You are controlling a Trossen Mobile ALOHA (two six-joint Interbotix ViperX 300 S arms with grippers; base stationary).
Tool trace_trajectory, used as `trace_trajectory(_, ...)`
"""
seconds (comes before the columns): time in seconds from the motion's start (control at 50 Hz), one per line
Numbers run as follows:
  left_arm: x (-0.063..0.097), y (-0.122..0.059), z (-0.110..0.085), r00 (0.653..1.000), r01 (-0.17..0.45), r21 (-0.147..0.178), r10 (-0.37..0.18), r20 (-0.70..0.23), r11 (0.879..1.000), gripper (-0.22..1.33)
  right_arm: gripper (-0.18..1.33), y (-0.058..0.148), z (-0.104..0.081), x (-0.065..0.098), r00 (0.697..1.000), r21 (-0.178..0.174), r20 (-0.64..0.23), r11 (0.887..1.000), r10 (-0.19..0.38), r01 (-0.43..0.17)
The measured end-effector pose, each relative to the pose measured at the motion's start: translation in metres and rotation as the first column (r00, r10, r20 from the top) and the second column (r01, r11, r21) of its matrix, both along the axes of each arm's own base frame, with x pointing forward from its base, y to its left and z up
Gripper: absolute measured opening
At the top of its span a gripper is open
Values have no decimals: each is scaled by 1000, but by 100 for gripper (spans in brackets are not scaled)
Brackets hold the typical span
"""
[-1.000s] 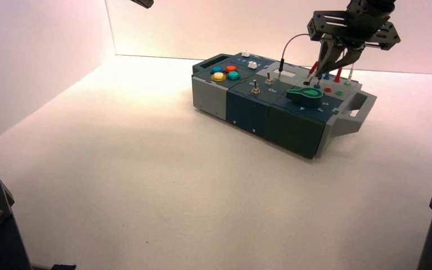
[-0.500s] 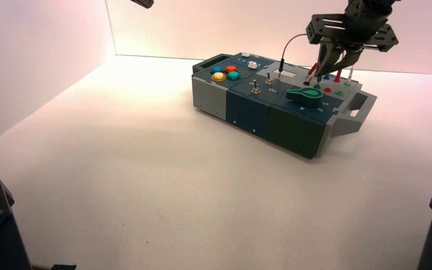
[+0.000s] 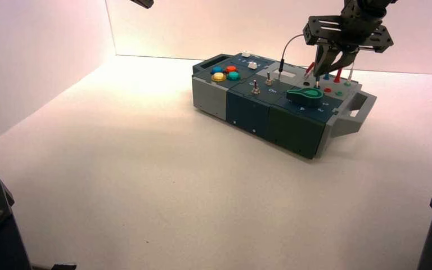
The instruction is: Insert the blue wire.
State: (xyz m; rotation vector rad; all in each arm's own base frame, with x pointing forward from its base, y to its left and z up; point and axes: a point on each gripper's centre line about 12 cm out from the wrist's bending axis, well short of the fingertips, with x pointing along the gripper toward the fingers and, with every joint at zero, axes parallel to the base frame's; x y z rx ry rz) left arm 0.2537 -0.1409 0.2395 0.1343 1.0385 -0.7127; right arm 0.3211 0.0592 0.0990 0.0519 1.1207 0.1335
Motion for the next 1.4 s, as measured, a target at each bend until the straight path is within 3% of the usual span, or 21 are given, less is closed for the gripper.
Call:
trace_trajectory(0.16, 0, 0, 0, 1000, 0, 1, 0, -1, 1000, -16, -1, -1, 5, -2, 1000, 3, 6, 1000, 0, 0)
trace_trajectory(0.5, 0, 0, 0, 1000, 0, 0, 0, 0, 1000, -16, -1, -3, 9, -24, 999, 5, -46, 1000, 10, -9)
trace_trajectory(1.26, 0, 0, 0, 1000, 0, 0, 0, 0, 1000, -16, -1, 1, -5, -16, 999, -3, -50, 1000, 12, -12)
trace_trajectory(1.34, 0, 0, 0, 1000, 0, 0, 0, 0, 1000, -16, 2, 1, -2, -16, 998, -1, -58, 1000, 15, -15)
trace_trajectory(1.38, 0, 0, 0, 1000, 0, 1, 0, -1, 1000, -16, 11, 1, -1, -16, 998, 0, -67, 1000, 16, -16)
trace_trajectory(1.4, 0, -1, 0, 1000, 1, -1, -1, -2, 1000, -16, 24, 1, 1, -17, 997, 2, -77, 1000, 18, -18)
